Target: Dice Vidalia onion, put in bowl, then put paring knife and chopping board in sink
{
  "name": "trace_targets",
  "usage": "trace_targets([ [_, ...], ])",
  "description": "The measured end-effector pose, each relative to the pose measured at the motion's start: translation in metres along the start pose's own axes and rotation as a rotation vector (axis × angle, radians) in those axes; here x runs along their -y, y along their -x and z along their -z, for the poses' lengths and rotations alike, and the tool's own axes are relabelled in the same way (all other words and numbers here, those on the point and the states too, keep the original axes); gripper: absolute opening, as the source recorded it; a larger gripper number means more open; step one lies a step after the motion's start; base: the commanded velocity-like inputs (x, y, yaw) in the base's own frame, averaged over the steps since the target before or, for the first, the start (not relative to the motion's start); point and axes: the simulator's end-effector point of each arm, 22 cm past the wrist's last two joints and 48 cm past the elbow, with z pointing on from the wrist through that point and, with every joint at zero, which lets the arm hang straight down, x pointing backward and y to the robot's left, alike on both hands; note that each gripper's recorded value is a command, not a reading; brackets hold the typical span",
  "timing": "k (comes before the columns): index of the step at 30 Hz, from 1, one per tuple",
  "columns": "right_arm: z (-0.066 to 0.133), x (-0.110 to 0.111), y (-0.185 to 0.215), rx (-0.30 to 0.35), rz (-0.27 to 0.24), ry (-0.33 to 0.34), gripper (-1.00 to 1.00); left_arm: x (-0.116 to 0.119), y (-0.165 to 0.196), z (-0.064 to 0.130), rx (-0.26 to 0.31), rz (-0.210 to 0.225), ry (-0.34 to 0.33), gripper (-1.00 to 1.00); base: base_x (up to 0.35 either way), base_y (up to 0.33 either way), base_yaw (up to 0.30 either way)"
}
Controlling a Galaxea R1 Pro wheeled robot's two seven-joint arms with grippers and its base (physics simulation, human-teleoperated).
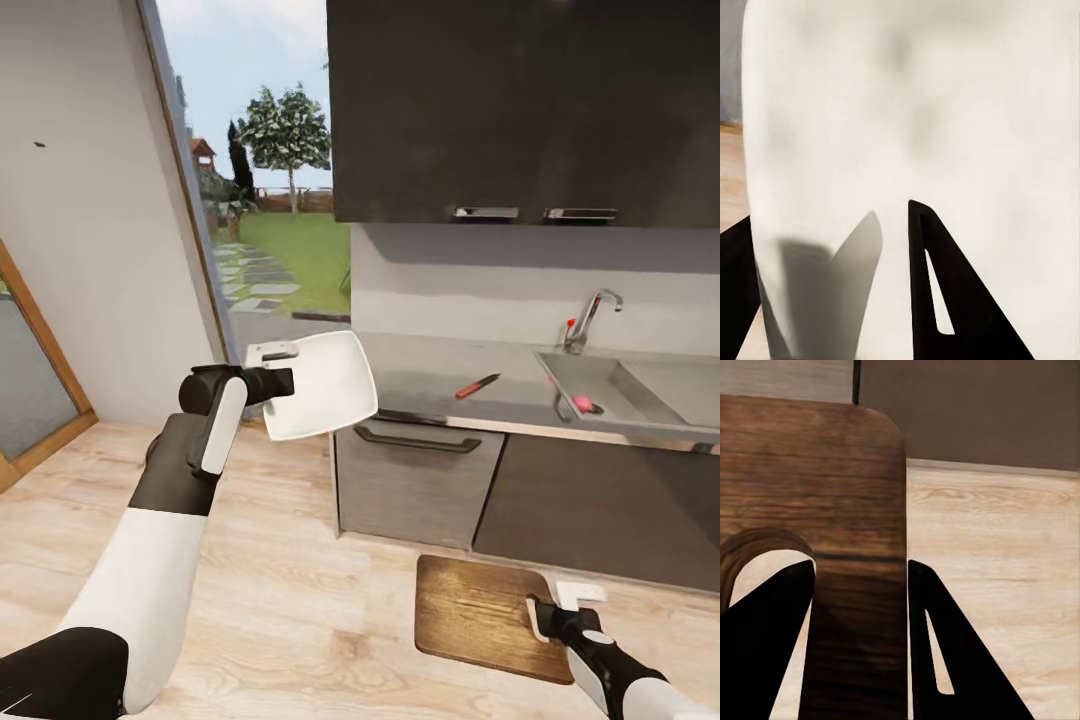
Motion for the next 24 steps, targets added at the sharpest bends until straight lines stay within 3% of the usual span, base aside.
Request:
trace_targets([
  [10,0.004,-0.002,-0.019,0.024,0.002,0.014,-1.0,-0.016,-0.024,-0.015,-0.067,0.001,0.03,-1.0,0.285,-0.166,0.0],
  [21,0.007,-0.006,-0.03,0.02,0.002,0.02,-1.0,-0.026,-0.026,-0.015,-0.071,-0.002,0.046,-1.0,0.309,-0.061,0.0],
  [24,0.008,-0.008,-0.025,0.059,-0.001,0.022,-1.0,-0.029,-0.026,-0.015,-0.072,-0.002,0.049,-1.0,0.32,-0.002,0.0],
])
